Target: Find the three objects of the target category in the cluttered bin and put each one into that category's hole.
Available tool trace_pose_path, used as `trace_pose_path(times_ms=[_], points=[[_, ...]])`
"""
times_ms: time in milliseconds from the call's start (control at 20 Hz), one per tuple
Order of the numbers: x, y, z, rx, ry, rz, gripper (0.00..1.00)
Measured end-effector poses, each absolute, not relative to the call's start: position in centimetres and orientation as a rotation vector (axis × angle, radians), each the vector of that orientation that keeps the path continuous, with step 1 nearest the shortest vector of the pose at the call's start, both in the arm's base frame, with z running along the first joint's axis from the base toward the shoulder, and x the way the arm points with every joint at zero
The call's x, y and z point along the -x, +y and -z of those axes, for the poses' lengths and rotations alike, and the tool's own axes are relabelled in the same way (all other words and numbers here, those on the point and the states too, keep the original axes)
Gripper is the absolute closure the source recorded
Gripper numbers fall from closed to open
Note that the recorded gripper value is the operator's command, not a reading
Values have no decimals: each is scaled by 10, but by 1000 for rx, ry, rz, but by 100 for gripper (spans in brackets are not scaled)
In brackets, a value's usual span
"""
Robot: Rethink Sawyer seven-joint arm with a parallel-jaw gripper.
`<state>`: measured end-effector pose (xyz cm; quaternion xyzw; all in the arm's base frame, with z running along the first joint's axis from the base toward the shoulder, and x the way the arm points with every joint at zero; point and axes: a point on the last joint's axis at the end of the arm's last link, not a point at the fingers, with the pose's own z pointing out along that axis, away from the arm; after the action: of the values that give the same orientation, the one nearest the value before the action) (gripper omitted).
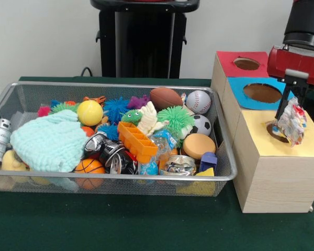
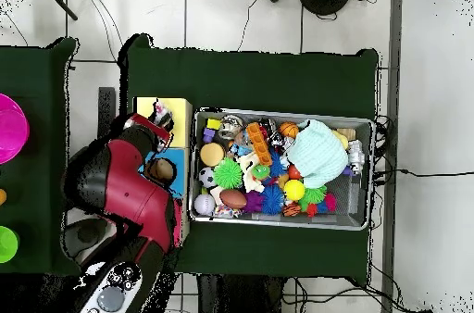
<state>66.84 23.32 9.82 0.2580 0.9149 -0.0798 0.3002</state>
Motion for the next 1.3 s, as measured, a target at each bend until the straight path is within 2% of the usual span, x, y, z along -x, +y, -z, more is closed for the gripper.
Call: trace_pose_path(times_ms=[500, 1300], points=[[-676, 236, -92, -677, 2410, 234, 100], [-654, 254, -97, -803, 2516, 198, 100]])
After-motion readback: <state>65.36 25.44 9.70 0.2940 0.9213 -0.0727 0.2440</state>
